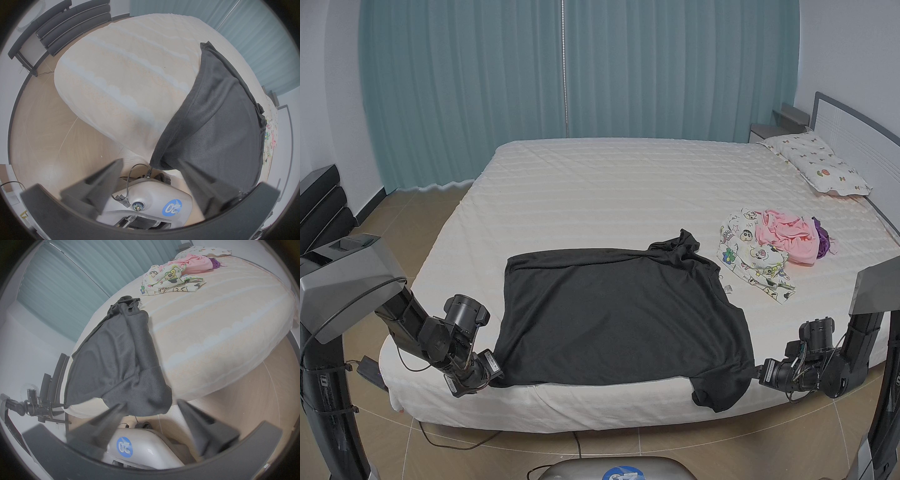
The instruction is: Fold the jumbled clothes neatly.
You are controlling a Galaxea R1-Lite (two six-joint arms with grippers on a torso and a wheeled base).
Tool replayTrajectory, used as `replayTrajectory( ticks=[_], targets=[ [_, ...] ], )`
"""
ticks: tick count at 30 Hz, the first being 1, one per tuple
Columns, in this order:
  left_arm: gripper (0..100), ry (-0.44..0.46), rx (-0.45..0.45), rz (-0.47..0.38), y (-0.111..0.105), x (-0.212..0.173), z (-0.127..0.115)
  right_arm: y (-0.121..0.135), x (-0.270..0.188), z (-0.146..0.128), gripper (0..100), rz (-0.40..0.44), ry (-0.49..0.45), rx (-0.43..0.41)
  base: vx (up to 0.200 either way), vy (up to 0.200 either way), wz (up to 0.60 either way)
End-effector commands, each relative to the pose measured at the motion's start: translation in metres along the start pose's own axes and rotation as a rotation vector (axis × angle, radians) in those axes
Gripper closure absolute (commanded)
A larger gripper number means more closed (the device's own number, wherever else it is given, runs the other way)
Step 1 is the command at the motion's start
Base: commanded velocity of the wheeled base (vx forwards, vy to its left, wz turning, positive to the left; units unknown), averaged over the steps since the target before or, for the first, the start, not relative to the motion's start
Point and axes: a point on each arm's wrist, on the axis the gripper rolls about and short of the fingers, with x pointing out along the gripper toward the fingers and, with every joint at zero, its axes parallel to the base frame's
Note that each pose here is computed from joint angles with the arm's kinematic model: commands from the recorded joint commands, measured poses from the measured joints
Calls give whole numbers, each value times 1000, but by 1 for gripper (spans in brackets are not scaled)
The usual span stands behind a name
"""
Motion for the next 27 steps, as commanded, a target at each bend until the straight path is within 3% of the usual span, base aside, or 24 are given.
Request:
replayTrajectory(
  ticks=[1, 3, 9, 11, 16, 20, 27],
  targets=[
    [0, -3, -3, -7, -1, 0, 1, 4, -1, 11, 0, 28, -49, 13, 0, 0, 0],
    [0, 9, -11, -31, 0, -3, 3, 5, -8, 31, 0, 59, -136, 89, 0, 0, 0],
    [0, 15, -47, -149, 1, -29, 16, 4, -3, 67, 0, 95, -251, 158, 0, 0, 0],
    [0, 19, -49, -159, 1, -31, 17, 3, 0, 72, 0, 98, -263, 173, 0, 0, 0],
    [0, 27, -70, -159, 3, -31, 15, 0, 0, 76, 0, 124, -278, 320, 0, 0, 0],
    [0, 28, -83, -170, -4, -32, 13, -5, -4, 79, 0, 128, -295, 346, 0, 0, 0],
    [0, 31, -105, -186, -11, -34, 10, -8, -1, 81, 0, 126, -295, 352, 0, -200, 0]
  ],
)
